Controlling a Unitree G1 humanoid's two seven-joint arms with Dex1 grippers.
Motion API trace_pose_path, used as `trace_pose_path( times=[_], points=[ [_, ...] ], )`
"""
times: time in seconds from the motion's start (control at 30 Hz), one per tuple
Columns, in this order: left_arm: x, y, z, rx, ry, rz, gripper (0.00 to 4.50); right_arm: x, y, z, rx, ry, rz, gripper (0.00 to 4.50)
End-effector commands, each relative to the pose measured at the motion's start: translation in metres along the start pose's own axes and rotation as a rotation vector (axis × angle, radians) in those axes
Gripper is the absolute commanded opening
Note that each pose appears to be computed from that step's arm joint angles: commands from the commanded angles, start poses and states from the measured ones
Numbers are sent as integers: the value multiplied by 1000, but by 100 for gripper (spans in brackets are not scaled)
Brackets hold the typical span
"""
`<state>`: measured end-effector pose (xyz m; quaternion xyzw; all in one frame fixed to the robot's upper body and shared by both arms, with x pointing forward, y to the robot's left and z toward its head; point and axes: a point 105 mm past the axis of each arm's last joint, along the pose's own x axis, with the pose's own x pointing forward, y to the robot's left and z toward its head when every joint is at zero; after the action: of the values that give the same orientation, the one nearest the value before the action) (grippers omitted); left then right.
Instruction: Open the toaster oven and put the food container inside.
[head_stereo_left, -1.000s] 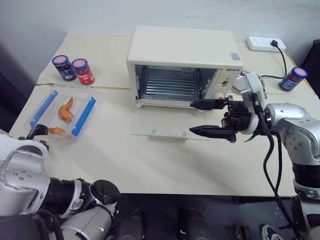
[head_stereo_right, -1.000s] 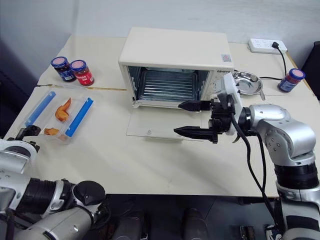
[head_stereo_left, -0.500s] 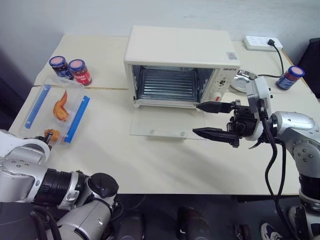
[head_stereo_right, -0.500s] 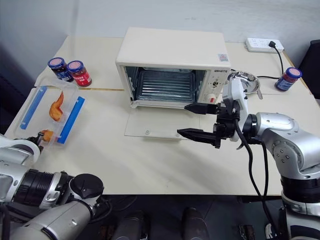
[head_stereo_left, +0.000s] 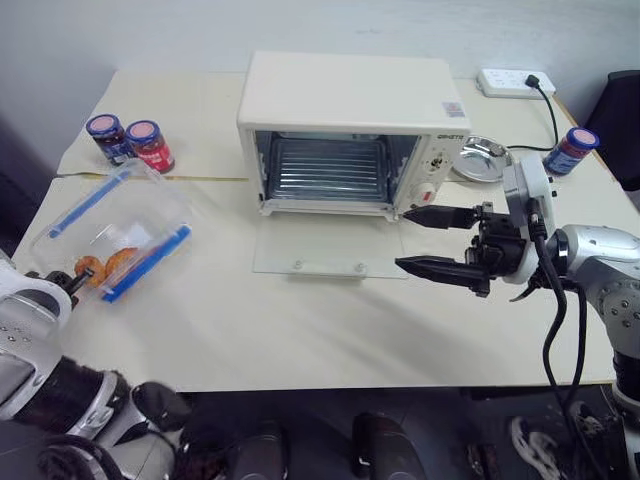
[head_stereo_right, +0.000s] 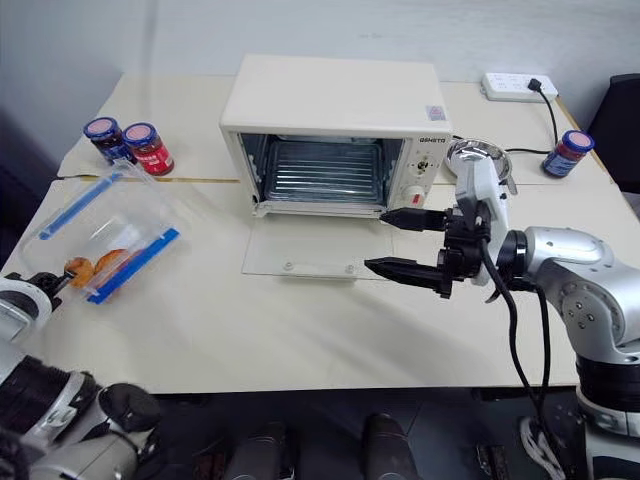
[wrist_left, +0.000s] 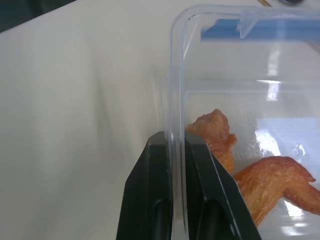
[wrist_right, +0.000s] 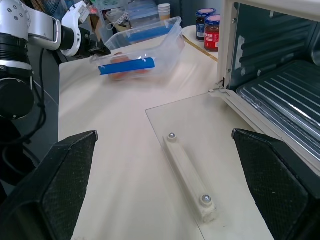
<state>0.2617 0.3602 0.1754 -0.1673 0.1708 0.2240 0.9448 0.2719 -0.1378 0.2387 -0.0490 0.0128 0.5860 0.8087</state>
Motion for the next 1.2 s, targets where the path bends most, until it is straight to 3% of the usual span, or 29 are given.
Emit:
trace_pose_path(
  times=[0.03, 0.23, 0.4, 0.67, 0.97, 1.2],
  points=[
    [-15, -41, 22, 197, -35, -287, 0, -11, 3, 5, -25, -11, -21, 450],
    [-41, -106, 32, 394, 20, -691, 0, -16, 5, -2, -2, -21, -80, 450],
    [-44, -162, 27, 456, 74, -869, 0, -22, 9, -5, 4, -23, -125, 450],
    [-32, -239, 0, 535, 179, -912, 0, -35, 17, -8, 18, -33, -221, 450],
    [-9, -274, -17, 517, 223, -799, 0, -42, 22, -13, 23, -48, -309, 450],
    [-15, -284, -21, 491, 216, -836, 201, -47, 19, -17, 25, -42, -343, 450]
  ],
)
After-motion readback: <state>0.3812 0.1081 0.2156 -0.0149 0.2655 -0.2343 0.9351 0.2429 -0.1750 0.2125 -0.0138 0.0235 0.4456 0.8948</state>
